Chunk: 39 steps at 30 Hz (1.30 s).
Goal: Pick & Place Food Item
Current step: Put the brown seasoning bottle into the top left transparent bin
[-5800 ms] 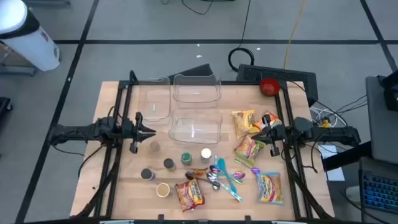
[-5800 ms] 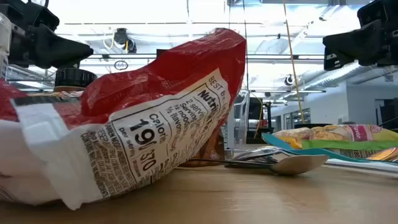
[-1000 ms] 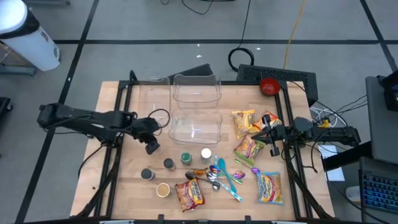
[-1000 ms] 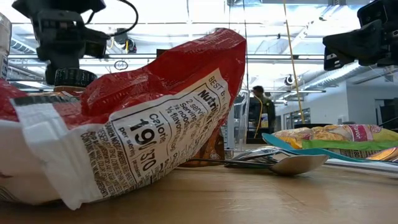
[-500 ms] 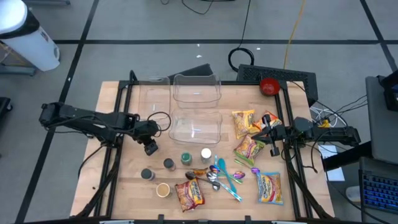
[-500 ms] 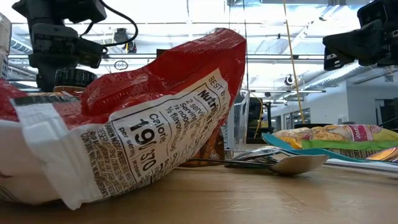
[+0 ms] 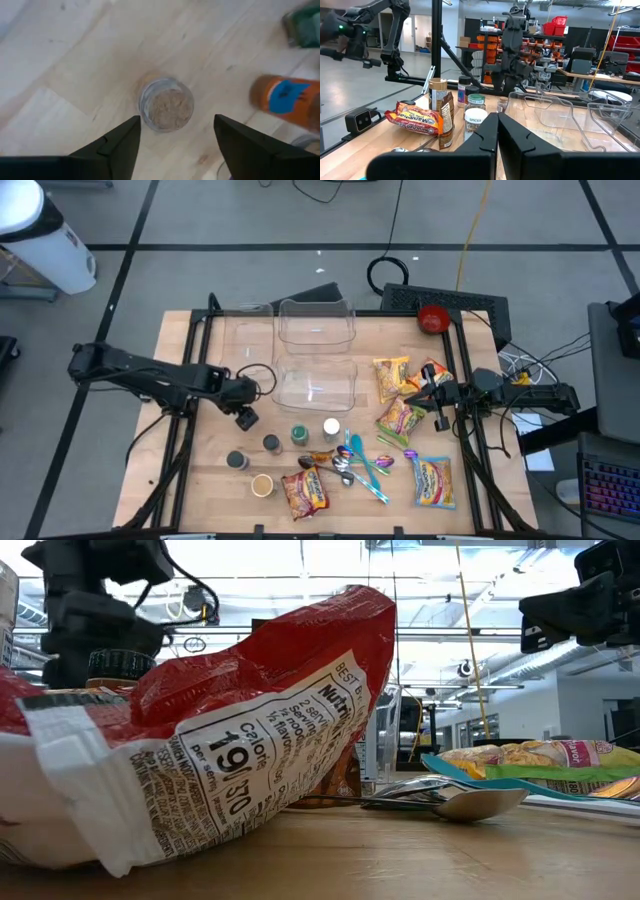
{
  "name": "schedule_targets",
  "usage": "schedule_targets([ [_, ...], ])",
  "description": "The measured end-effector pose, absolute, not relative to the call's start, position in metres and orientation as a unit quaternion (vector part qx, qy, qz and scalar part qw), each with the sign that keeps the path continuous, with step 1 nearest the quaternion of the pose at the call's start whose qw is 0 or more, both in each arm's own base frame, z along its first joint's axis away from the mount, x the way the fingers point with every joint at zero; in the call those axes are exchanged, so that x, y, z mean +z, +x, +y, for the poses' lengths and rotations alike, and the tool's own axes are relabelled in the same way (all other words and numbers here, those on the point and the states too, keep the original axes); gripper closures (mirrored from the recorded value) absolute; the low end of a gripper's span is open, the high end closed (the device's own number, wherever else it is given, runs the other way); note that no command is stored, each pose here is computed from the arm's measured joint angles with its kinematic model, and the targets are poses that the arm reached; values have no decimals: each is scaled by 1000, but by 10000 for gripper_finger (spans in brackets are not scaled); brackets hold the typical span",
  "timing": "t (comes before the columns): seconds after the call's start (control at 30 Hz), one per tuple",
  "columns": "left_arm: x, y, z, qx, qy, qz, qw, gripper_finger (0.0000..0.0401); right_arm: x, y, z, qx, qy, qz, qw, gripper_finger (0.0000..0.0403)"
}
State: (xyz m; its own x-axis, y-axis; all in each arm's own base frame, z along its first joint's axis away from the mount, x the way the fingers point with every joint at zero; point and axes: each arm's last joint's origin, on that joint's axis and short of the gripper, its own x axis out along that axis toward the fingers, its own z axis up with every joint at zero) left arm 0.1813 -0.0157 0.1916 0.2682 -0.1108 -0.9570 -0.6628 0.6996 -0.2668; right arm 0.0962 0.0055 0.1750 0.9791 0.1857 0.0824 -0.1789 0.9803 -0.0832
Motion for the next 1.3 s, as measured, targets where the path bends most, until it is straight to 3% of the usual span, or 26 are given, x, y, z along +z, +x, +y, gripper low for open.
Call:
schedule_targets([
  [0.27, 173, 191, -15, 212, -294, 606, 707, 77, 175, 96, 5, 91, -38, -45, 994, 403],
  [0.5, 168, 193, -15, 208, -279, 620, 703, 70, 175, 96, 5, 92, -38, -45, 994, 403],
  [0.67, 168, 193, -15, 207, -279, 620, 703, 104, 175, 96, 5, 91, -38, -45, 994, 403],
  [0.97, 170, 193, -15, 202, -278, 616, 708, 221, 175, 96, 5, 91, -38, -45, 994, 403],
  [1.13, 176, 194, -17, 192, -297, 617, 703, 221, 175, 96, 5, 91, -38, -45, 994, 403],
  [1.3, 203, 203, -18, 151, -305, 593, 730, 221, 175, 96, 5, 92, -38, -45, 994, 403],
])
